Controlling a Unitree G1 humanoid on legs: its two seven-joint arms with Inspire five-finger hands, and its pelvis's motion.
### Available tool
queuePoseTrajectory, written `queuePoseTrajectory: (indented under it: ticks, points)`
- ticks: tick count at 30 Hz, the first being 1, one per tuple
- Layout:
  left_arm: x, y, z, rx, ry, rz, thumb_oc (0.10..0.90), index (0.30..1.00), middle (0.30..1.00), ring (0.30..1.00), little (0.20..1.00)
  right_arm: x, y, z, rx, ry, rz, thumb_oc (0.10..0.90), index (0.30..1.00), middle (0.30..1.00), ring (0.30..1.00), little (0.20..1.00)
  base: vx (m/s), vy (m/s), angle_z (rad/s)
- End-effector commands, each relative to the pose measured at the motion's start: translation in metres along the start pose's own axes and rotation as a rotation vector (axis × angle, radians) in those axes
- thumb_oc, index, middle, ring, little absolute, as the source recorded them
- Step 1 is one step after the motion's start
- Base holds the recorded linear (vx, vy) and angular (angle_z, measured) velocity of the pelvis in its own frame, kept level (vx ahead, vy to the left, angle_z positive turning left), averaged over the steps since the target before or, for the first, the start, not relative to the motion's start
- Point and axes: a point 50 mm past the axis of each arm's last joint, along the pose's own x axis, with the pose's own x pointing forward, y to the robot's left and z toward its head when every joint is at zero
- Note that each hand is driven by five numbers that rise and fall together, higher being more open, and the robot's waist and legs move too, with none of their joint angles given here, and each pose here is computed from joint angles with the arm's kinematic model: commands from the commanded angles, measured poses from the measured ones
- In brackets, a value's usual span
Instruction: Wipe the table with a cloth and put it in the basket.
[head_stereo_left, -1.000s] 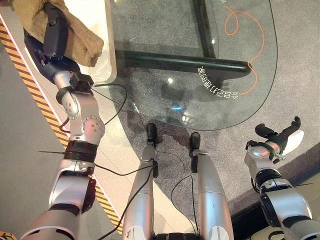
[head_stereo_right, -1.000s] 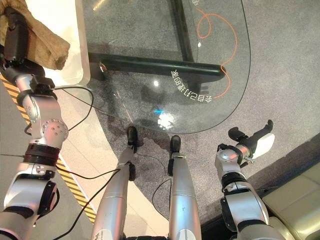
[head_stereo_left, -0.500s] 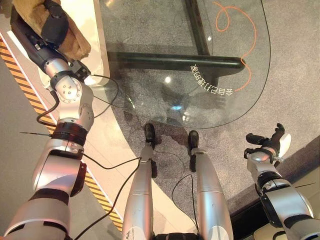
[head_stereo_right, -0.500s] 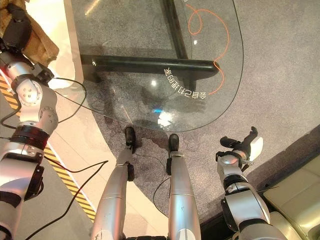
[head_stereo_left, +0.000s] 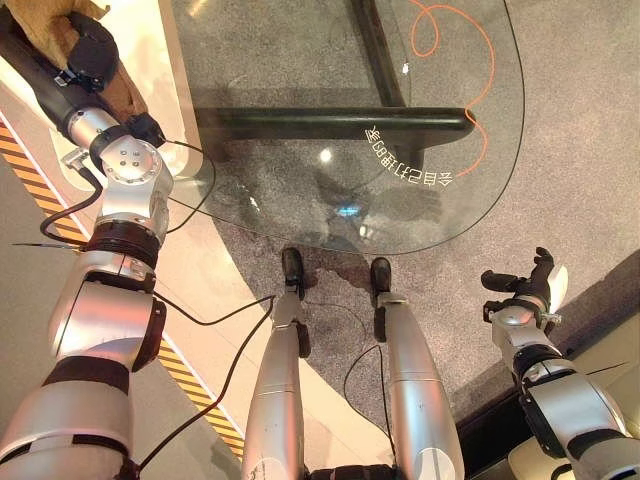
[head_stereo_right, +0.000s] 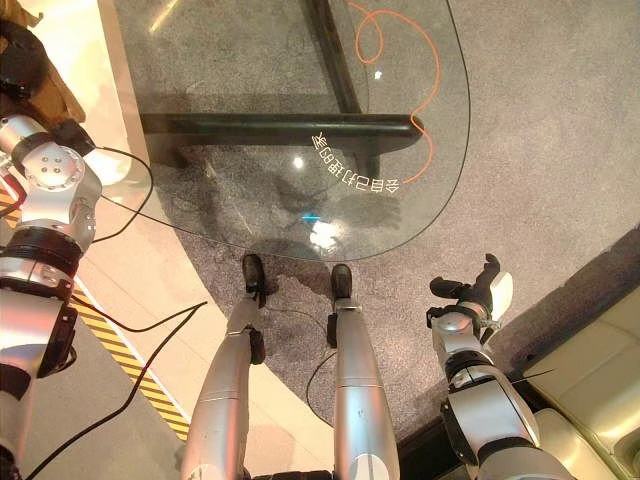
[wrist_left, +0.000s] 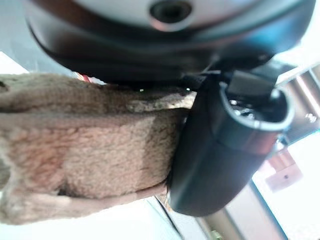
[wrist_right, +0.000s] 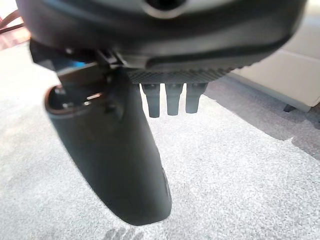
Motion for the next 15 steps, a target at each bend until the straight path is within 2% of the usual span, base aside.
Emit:
queuePoseTrajectory:
  ticks: [1, 5, 15]
  points:
    - [0.048, 0.032, 0.077, -0.027, -0.247, 0.171, 0.1, 0.3, 0.3, 0.3, 0.2, 0.008, -0.019, -0.001, -0.033, -0.027, -0.054, 0.8, 0.9, 0.9, 0.9, 0.9, 0.0, 0.0, 0.0]
    - [0.049, 0.031, 0.071, 0.07, -0.235, 0.149, 0.1, 0.3, 0.3, 0.3, 0.2, 0.007, -0.016, -0.001, -0.034, -0.03, -0.043, 0.8, 0.9, 0.9, 0.9, 0.9, 0.0, 0.008, 0.0]
    - [0.049, 0.027, 0.062, 0.172, -0.171, 0.092, 0.1, 0.3, 0.3, 0.3, 0.2, 0.004, -0.014, -0.007, -0.052, -0.018, -0.028, 0.8, 0.9, 0.9, 0.9, 0.9, 0.0, 0.011, 0.0]
